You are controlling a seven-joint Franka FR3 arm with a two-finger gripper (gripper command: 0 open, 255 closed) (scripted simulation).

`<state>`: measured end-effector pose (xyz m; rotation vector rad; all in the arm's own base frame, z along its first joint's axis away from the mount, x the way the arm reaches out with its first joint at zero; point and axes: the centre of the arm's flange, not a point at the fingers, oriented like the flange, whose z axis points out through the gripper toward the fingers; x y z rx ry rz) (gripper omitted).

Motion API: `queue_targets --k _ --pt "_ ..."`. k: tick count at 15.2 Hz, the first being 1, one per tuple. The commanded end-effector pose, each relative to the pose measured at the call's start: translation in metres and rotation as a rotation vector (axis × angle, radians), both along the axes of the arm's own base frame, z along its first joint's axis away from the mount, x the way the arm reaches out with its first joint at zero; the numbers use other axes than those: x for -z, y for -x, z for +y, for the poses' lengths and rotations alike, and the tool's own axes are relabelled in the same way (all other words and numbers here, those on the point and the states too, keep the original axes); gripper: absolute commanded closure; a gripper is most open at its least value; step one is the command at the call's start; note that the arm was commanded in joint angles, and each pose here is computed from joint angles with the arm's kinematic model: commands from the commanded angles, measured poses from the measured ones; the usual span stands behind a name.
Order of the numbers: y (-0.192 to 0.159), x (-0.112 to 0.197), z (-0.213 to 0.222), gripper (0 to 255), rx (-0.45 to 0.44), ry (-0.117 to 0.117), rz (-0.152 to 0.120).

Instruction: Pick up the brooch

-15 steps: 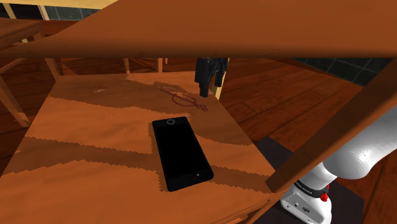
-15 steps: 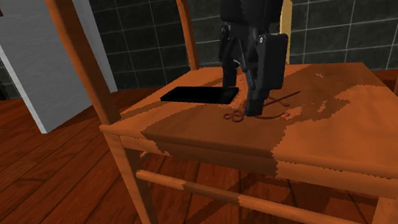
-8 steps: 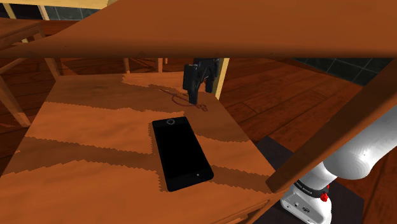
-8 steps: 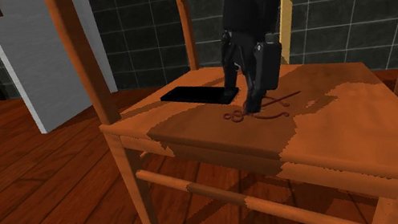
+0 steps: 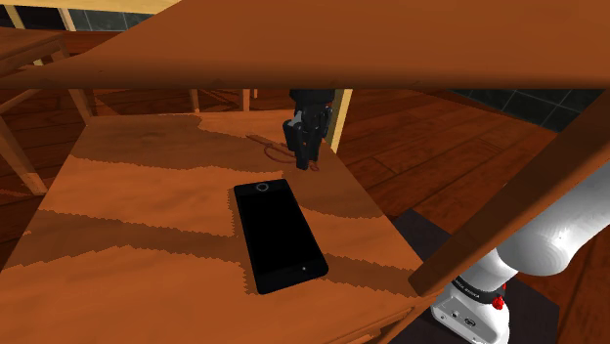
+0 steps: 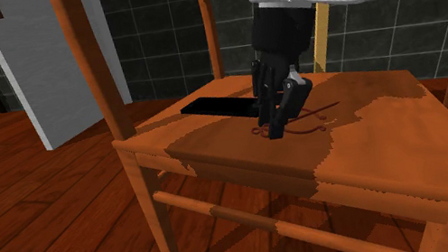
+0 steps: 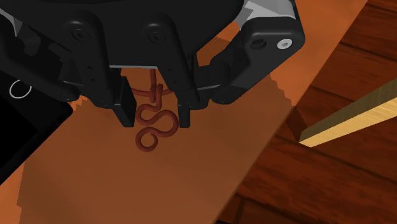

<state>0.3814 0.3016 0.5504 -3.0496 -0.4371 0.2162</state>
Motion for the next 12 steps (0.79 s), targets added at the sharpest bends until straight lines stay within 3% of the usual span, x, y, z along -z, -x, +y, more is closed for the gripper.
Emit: queue_targets --k 1,6,12 --pt "0.0 0.0 0.0 255 0.0 0.0 0.0" --pt "0.0 0.0 0.0 255 0.0 0.0 0.0" --pt "0.0 -0.032 0.0 255 0.0 0.0 0.0"
